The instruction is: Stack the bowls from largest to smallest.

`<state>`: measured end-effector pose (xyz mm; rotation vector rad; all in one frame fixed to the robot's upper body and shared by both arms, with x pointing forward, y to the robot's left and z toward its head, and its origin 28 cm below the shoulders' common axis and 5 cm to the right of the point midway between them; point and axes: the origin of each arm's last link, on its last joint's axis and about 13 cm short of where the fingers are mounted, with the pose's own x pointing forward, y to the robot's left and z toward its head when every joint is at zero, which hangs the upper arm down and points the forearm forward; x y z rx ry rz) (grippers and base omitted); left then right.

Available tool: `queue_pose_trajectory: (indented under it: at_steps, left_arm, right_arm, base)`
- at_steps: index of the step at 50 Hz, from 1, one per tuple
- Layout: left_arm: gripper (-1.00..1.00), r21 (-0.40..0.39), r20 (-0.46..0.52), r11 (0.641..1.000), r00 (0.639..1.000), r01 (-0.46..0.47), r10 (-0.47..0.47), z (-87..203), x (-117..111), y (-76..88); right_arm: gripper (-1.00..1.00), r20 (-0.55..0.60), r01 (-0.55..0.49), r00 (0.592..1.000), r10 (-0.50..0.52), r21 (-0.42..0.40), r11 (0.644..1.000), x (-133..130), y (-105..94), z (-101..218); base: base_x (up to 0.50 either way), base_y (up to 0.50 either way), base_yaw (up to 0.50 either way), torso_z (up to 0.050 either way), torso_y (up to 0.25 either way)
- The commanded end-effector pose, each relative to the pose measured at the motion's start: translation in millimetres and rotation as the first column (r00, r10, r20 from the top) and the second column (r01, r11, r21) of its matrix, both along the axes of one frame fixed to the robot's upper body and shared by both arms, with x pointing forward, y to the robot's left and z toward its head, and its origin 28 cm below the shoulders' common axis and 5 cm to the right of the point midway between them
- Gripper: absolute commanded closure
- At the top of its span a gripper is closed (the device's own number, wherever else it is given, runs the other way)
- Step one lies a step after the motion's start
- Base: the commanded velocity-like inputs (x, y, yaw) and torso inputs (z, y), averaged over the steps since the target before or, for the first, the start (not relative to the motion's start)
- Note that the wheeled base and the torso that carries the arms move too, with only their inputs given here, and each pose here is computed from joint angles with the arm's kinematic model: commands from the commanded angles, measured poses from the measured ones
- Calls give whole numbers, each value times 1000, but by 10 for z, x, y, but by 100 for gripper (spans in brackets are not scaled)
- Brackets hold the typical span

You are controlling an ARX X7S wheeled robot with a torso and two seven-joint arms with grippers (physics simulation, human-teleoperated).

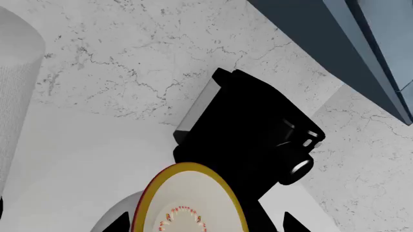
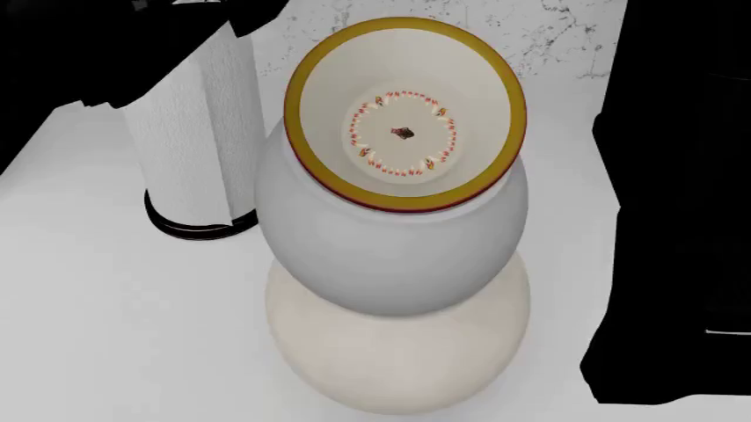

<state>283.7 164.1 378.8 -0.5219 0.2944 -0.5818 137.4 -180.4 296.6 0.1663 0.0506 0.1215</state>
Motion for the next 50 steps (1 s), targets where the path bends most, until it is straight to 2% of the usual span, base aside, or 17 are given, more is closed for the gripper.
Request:
queue_pose_trajectory:
  at_steps: [1, 13, 24, 33, 50]
  left_arm:
    - [-100, -42, 80, 999, 996, -27, 30, 30, -338, 259]
    - [-100, -106, 143, 992, 986, -66, 81, -31, -538, 542]
    - [-100, -119, 204, 990, 973, -82, 105, -74, -763, 682]
    - [-100, -135, 289, 980, 940, -146, 180, -33, -968, 891]
    - [-100, -236, 342, 932, 874, -276, 346, 45, -1214, 1269]
  right_arm:
    - [-100, 36, 22, 999, -22, 8, 1000, -92, -30, 82]
    - [-100, 83, 61, 995, -61, 8, 998, -299, -91, 190]
    - [-100, 143, 95, 985, -94, 3, 996, -544, -124, 321]
    - [-100, 221, 165, 962, -161, 1, 986, -854, -210, 509]
    - [-100, 282, 262, 926, -252, 0, 965, -1272, -327, 706]
  base:
    - [0, 0, 0, 0, 0]
    - [0, 0, 0, 0, 0]
    - [0, 0, 0, 0, 0]
    - [0, 0, 0, 0, 0]
    - [0, 0, 0, 0, 0]
